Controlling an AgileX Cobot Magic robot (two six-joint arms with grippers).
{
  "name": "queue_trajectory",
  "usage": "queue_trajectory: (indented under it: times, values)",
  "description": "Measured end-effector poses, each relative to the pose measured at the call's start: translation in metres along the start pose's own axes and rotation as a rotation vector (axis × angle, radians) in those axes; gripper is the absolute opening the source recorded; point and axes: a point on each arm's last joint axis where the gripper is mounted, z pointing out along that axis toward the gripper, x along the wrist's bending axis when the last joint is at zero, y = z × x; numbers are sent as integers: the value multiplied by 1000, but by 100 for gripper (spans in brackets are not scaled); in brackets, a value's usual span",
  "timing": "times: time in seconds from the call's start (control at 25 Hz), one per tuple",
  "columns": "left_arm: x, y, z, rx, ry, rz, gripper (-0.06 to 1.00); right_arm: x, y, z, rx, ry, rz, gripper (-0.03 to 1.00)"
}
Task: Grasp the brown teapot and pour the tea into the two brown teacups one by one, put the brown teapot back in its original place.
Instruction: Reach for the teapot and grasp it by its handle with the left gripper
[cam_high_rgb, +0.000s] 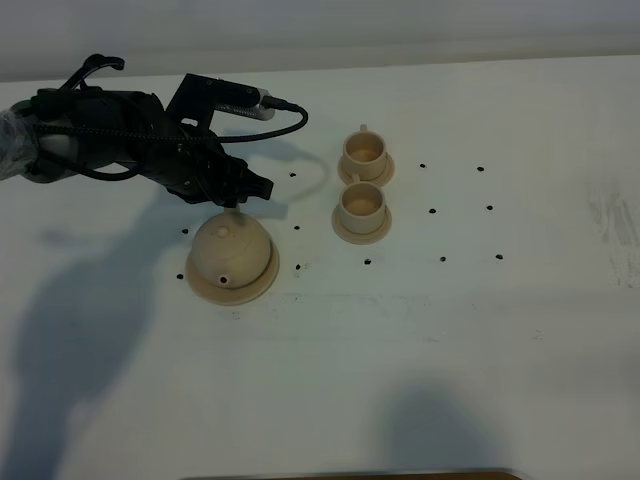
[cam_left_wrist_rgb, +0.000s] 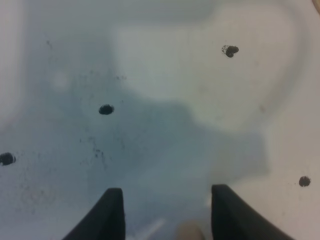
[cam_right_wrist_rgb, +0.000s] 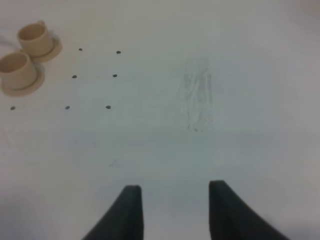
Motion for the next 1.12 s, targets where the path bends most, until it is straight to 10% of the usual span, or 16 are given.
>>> queue_trajectory:
  times: [1.12]
  values:
    - [11,-1,-1,8,22,3,46,0,0,0,0,0,0,31]
